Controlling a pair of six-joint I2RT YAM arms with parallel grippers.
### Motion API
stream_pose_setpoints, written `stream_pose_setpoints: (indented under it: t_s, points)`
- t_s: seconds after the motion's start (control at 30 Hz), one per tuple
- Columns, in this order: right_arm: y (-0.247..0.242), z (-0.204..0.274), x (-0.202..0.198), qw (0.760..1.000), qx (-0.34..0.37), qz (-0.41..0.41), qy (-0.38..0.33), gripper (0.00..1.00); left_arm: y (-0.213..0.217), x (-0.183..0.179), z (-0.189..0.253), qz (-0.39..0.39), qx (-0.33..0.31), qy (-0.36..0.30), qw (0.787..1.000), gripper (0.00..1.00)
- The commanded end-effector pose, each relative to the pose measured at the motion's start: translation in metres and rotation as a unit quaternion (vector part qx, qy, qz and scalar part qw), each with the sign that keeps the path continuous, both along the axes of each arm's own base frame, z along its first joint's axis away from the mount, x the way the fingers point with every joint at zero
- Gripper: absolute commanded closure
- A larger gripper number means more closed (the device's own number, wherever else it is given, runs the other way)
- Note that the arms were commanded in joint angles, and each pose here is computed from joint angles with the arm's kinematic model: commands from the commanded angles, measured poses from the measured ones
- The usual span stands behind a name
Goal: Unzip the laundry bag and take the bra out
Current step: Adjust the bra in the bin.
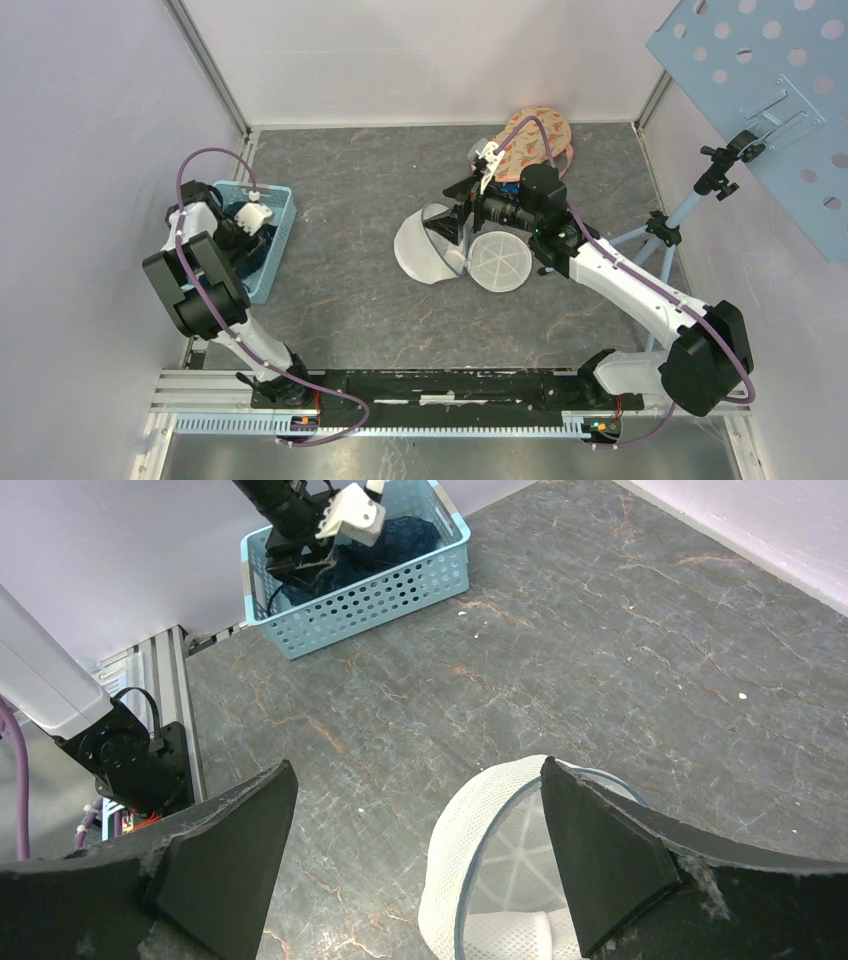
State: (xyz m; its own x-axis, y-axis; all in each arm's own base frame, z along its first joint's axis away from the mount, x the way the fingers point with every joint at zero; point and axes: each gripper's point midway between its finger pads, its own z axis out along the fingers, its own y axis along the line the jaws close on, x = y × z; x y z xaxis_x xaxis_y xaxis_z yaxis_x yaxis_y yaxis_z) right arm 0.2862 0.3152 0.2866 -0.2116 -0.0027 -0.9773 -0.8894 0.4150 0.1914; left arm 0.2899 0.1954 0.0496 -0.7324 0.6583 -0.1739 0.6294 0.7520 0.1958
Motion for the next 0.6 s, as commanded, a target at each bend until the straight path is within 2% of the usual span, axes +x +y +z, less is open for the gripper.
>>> stream_pose_setpoints:
  t_s: [0.0, 0.1, 0.3, 0.43, 0.47, 0.5, 0.57]
  points:
    - [0.0, 0.028, 0.001, 0.999, 0.016, 0.002, -0.036, 0.02, -0.002, 0.018, 0.035, 0.036, -0.021, -0.046, 0.998, 0.29]
    - [-0.001, 0.026, 0.0, 0.999, 0.013, 0.002, -0.038, 0.02, -0.01, 0.021, 0.065, 0.033, -0.031, -0.075, 0.996, 0.26]
    - [-0.001, 0.03, -0.002, 0.999, 0.012, 0.007, -0.046, 0.02, -0.011, 0.028, 0.118, 0.039, -0.03, -0.113, 0.992, 0.25]
    - [-0.007, 0.036, 0.001, 0.998, -0.004, 0.003, -0.064, 0.02, -0.042, 0.025, 0.141, 0.022, -0.097, -0.126, 0.987, 0.23]
    - [-0.009, 0.035, 0.003, 0.998, -0.009, 0.0, -0.06, 0.02, -0.051, 0.024, 0.147, 0.023, -0.118, -0.13, 0.984, 0.17]
    - [-0.012, 0.037, 0.005, 0.998, -0.012, -0.004, -0.063, 0.02, -0.059, 0.024, 0.153, 0.022, -0.136, -0.137, 0.981, 0.02]
    - [-0.017, 0.036, 0.009, 0.998, -0.023, -0.007, -0.06, 0.02, -0.068, 0.024, 0.162, 0.027, -0.152, -0.147, 0.977, 0.0]
